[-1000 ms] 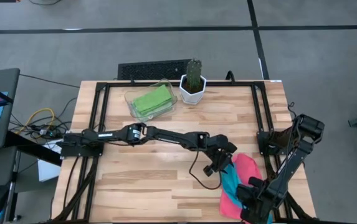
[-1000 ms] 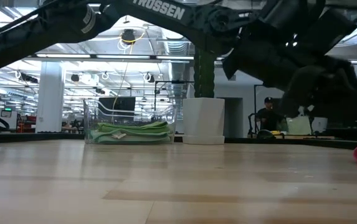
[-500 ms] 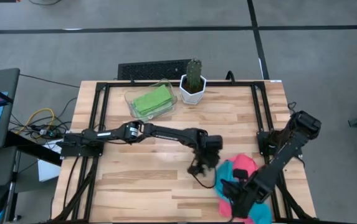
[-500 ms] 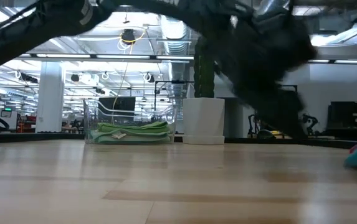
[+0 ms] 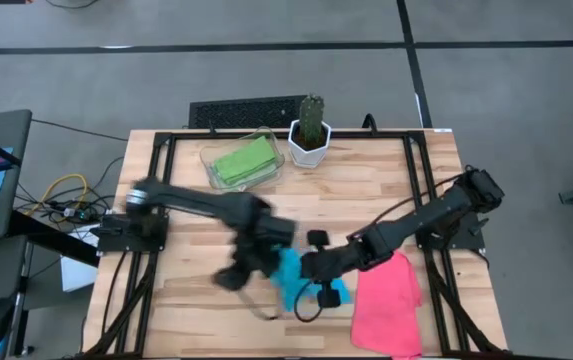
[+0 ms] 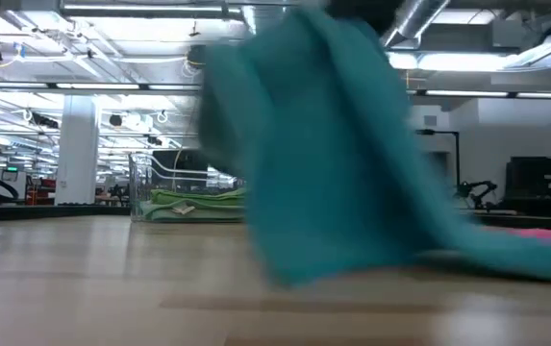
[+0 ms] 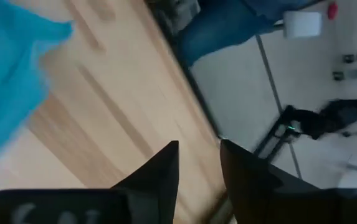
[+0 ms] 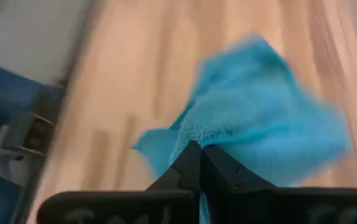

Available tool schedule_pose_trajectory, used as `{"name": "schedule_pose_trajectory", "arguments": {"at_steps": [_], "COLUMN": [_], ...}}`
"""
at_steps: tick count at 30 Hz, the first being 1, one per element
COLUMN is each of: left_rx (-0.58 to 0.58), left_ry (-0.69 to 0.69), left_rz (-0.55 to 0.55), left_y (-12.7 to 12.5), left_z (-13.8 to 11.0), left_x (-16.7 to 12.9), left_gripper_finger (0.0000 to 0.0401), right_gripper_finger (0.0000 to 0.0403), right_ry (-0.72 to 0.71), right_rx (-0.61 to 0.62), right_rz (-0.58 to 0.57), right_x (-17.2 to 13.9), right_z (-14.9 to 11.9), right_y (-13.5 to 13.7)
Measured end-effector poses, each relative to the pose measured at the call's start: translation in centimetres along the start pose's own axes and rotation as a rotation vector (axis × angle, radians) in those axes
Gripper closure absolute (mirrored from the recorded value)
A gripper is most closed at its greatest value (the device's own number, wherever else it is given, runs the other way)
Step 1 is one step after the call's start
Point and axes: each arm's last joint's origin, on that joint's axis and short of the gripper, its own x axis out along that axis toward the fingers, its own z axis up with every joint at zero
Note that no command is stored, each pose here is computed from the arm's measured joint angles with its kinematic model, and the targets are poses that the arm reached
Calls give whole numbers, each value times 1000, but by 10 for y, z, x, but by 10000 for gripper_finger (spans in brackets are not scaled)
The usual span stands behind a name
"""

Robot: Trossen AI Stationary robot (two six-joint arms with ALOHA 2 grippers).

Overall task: Fold microfiber towels
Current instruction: Fold the blue microfiber towel

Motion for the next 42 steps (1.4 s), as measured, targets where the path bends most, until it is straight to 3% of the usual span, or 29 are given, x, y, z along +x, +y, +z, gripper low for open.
{"name": "schedule_pose_trajectory", "arguments": {"at_steps": [3,6,9,11,17,19,22,26,30,33,37,42], "left_rx": [-18,37,76,94,62,40,49,5,-10,-7,17,31], "left_ry": [-90,-310,-512,-591,-677,-670,-794,-865,-955,-954,-974,-981], "left_rz": [155,440,681,743,738,686,585,507,458,463,448,437], "left_y": [-41,-80,-100,-99,-58,-38,-19,4,9,12,9,5], "left_z": [-23,-50,-70,-77,-92,-95,-95,-104,-104,-102,-98,-97], "left_x": [-10,-29,-33,-24,23,53,82,117,128,137,141,143], "left_gripper_finger": [301,307,309,309,282,268,249,238,237,237,236,236], "right_gripper_finger": [381,388,372,341,232,205,182,181,197,209,223,225], "right_ry": [-56,11,149,248,396,393,375,277,249,257,299,346], "right_rx": [-168,-243,-166,-93,16,37,35,-39,-40,4,30,-38], "right_rz": [40,35,-6,-36,27,42,27,-73,-241,-223,-166,-128], "right_x": [0,16,34,44,73,73,65,44,31,12,-11,-3], "right_z": [5,-4,-19,-29,-48,-47,-44,-31,-24,-22,-28,-48], "right_y": [6,10,0,-8,-14,-13,-10,-12,-32,-34,-12,14]}}
